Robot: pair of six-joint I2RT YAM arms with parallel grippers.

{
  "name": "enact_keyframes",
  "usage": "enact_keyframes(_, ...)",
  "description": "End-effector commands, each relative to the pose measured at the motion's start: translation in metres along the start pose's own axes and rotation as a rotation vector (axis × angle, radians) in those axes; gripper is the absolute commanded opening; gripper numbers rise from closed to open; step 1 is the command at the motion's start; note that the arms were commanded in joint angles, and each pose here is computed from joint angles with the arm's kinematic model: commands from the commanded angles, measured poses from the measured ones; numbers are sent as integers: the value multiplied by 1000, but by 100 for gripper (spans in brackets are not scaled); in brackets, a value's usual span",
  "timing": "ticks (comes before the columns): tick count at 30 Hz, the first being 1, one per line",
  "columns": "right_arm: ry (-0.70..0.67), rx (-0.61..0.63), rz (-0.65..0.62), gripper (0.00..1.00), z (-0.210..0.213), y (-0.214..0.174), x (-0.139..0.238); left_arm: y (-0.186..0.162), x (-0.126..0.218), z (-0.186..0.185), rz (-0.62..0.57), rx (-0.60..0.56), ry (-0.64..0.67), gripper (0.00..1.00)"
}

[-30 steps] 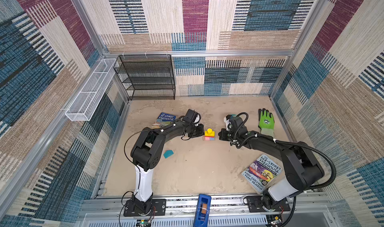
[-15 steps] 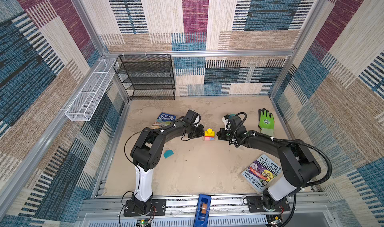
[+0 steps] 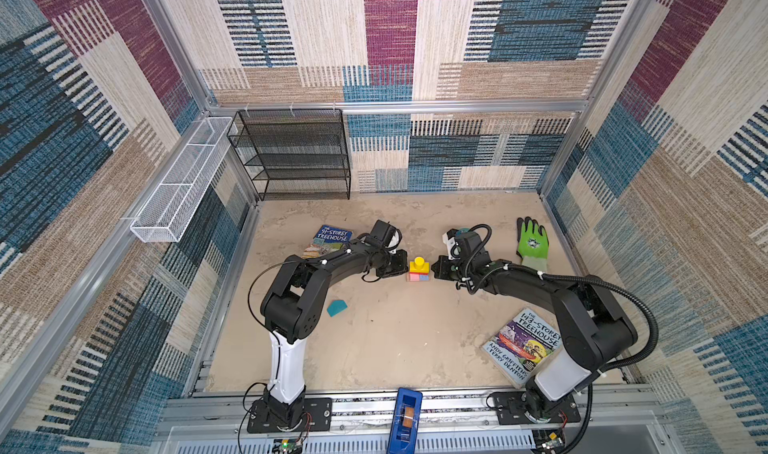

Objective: Build the wood block tower

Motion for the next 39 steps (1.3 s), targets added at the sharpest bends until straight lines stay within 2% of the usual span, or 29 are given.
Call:
enact_keyframes(1,25,0,-24,0,6,7,-1,0,4,-6,0,2,-24,0)
enact_keyframes(18,23,-4,-23,0,5,7,-2,-2,4,-8,7,2,-30,0)
enact_keyframes(39,29,-11,-10,0,5,4,-3,-1,9,-3,-4,-5,26,0)
Point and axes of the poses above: each gripper's point midway between its finger pads, its own x axis back along the fingers, its own z axis along the line the jaws close on, y = z × x, the point moved 3 cm from there along x, back along the fingers, and after that the axes turned 1 degree about -x, right-handed, at the moved point
